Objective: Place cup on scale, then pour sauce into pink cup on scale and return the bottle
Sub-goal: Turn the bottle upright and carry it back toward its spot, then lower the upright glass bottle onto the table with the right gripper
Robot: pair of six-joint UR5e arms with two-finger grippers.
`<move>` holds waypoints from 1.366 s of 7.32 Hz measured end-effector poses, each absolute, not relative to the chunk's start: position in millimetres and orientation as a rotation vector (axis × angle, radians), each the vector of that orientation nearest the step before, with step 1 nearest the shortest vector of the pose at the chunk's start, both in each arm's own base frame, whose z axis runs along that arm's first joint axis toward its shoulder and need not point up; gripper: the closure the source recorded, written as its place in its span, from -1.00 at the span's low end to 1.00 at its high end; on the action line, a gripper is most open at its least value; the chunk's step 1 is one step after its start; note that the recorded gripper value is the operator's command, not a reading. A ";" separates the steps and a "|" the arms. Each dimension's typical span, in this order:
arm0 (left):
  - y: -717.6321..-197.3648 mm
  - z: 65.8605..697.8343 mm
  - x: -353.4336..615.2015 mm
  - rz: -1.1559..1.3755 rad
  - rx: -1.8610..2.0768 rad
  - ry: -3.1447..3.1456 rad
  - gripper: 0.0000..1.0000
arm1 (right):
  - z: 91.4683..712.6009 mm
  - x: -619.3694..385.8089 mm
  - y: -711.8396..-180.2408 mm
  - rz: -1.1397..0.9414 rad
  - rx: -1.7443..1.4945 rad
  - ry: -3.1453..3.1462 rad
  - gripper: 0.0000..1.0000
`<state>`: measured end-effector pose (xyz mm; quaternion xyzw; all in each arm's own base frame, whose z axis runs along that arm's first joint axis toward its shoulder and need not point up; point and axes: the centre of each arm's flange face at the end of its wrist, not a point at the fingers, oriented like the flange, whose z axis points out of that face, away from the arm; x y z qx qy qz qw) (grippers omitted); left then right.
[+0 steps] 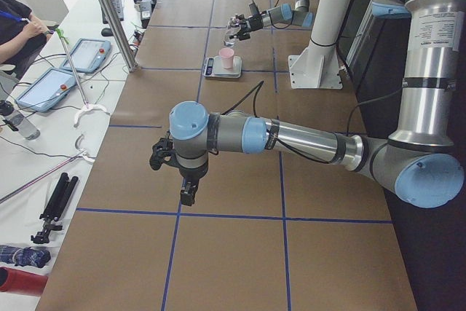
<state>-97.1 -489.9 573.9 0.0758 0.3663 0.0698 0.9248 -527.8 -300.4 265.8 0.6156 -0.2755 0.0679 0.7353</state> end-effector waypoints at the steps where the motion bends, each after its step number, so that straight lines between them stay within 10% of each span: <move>1: -490.0 573.7 -97.1 0.144 0.157 0.752 -1.00 | 278.7 -514.2 -298.3 0.165 1.323 -0.645 1.00; 10: -490.0 564.1 -97.0 0.153 0.180 0.750 -1.00 | 431.3 -398.6 -316.4 0.404 1.123 -0.711 1.00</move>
